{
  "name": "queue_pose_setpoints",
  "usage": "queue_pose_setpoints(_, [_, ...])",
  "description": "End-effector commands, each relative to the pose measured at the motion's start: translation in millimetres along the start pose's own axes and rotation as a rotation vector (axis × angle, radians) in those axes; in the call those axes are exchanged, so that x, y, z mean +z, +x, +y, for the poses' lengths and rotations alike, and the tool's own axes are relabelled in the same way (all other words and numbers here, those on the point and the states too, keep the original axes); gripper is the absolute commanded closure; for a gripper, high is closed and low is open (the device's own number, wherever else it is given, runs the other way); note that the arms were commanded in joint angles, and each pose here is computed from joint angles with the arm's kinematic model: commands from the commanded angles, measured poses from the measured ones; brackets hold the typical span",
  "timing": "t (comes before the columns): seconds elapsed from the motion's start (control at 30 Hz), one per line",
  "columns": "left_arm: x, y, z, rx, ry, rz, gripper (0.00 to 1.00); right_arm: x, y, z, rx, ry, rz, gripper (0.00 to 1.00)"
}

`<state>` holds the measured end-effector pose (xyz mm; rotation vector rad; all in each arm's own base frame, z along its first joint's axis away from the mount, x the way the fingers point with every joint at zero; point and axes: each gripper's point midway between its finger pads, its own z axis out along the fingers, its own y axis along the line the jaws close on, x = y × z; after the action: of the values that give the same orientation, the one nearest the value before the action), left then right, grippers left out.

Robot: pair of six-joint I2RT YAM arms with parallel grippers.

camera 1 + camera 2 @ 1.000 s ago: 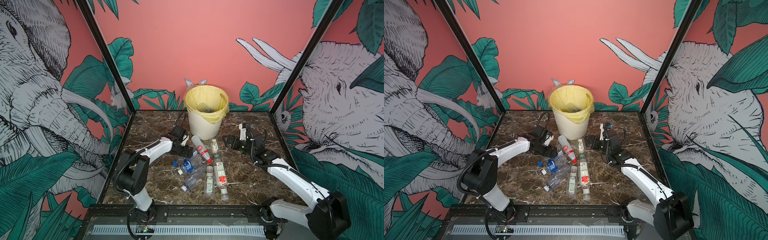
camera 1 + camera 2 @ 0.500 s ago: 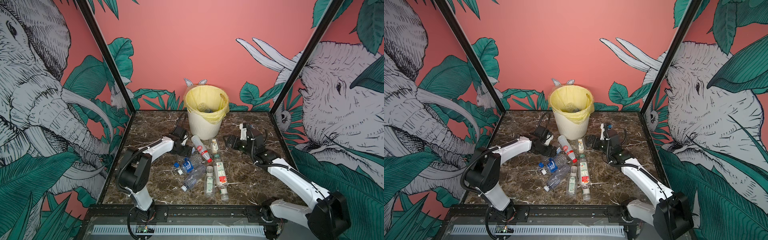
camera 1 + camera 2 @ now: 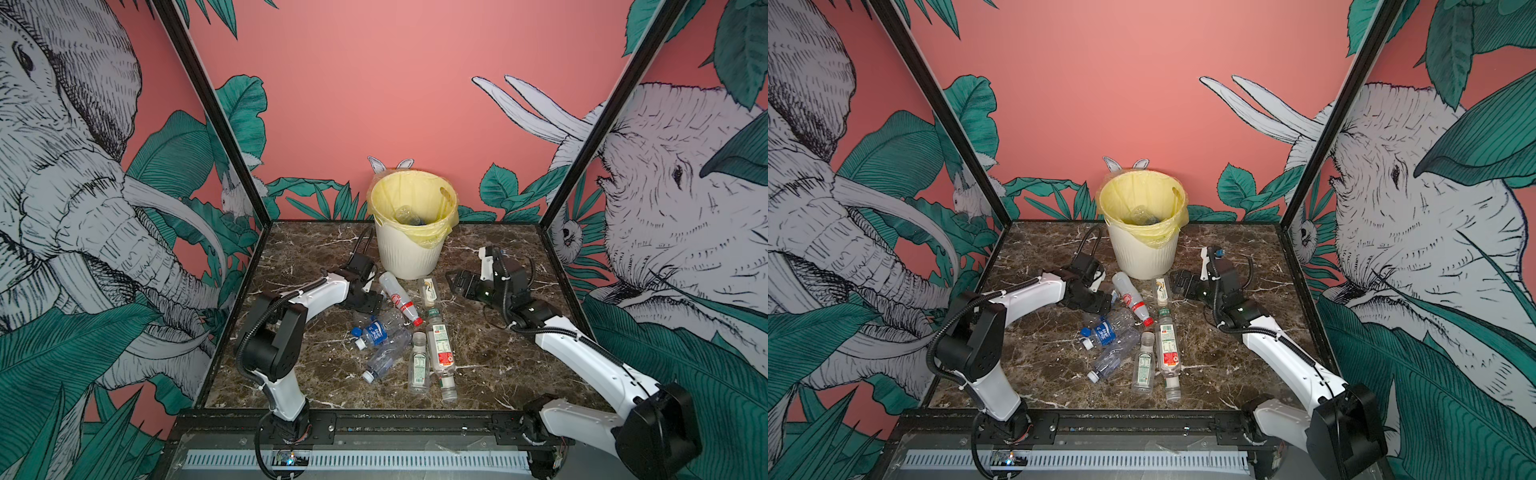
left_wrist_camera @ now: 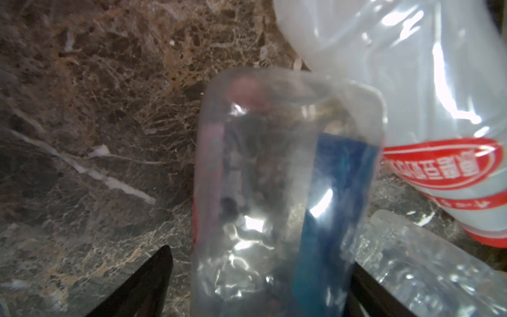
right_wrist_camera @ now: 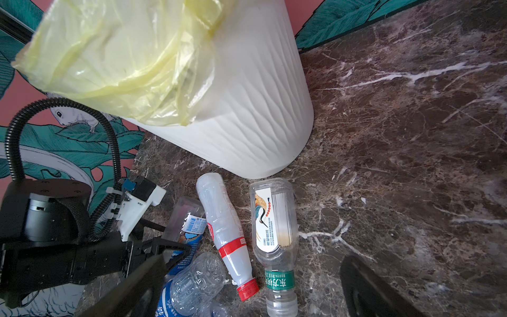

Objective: Throw the plastic bottles in the bin
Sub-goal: Pick up the plastic bottle from the center of the table.

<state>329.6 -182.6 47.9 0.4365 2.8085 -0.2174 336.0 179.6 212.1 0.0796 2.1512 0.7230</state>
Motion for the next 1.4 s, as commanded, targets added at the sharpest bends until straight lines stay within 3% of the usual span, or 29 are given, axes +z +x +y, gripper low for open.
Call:
queue_pose_setpoints(0.0, [5.5, 7.4, 6.1, -0.011, -0.037, 0.021, 0.14, 1.5, -9.3, 5.1, 0.009, -0.025, -0.030, 0.01])
queue_pose_setpoints(0.43, [12.5, 10.5, 20.5, -0.060, -0.075, 0.030, 0.35, 5.4, -3.0, -1.1, 0.005, -0.005, -0.004, 0.01])
queue_pose_setpoints(0.83, [7.3, 6.7, 34.9, -0.229, 0.045, -0.029, 0.39, 7.1, 4.1, -9.7, 0.017, 0.019, 0.010, 0.01])
queue_pose_setpoints(1.37, [-37.0, -21.2, 25.7, -0.226, 0.121, -0.165, 0.41, 7.0, 12.5, -19.9, 0.045, 0.050, 0.024, 0.01])
